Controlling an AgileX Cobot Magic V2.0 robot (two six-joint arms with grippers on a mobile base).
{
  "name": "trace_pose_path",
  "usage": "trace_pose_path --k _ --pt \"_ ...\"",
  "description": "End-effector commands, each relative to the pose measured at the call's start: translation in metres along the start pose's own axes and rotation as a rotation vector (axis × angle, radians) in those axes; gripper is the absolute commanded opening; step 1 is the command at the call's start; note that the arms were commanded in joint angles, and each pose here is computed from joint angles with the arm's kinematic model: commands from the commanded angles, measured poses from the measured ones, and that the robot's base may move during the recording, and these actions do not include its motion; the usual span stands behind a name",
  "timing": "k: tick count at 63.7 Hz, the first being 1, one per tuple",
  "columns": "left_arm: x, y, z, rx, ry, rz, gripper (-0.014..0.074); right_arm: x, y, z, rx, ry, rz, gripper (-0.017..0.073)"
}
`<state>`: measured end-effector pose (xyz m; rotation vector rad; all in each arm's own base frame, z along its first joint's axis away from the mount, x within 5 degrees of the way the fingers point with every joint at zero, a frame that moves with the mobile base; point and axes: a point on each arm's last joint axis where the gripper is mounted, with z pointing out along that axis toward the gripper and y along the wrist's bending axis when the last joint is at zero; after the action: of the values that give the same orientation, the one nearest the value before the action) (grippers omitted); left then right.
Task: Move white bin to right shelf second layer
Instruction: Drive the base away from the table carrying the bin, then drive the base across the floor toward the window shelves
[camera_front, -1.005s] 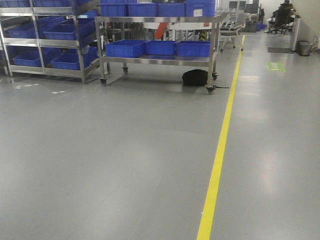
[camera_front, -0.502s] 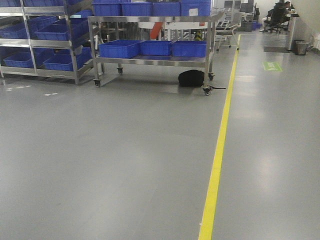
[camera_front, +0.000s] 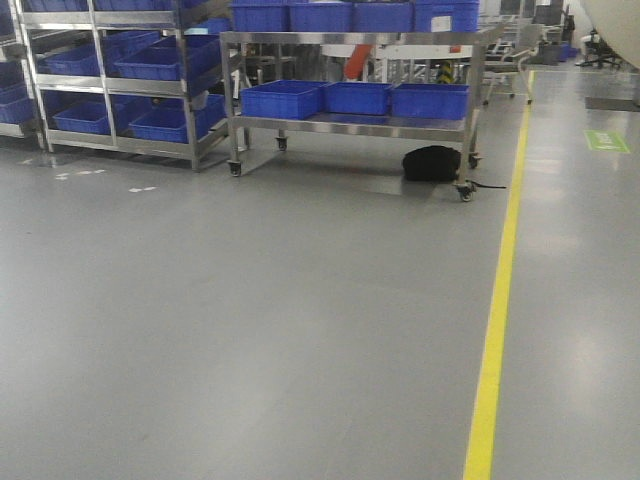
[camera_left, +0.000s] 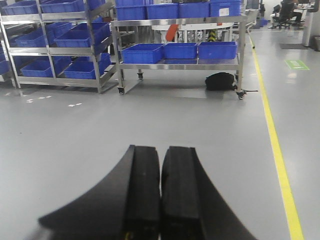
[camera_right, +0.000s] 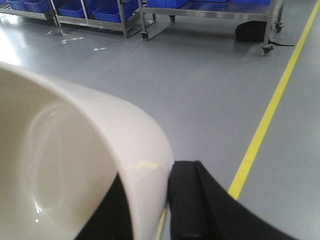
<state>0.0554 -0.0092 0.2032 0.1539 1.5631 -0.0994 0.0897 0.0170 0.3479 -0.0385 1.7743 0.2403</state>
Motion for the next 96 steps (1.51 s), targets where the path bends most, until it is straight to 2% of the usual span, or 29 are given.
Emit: trace_pose_path --k 1,96 --pt "0.0039 0.0001 0.0003 -0.002 -0.063 -0.009 0.0085 -0.0180 0.0021 -0.0038 -0.012 -0.127 -0.003 0.0055" --pt "0.0039 0.0001 0.0003 -0.002 -0.063 -0.009 0.0085 -0.0180 0.0021 -0.0038 -0.012 -0.126 -0.003 0.0055"
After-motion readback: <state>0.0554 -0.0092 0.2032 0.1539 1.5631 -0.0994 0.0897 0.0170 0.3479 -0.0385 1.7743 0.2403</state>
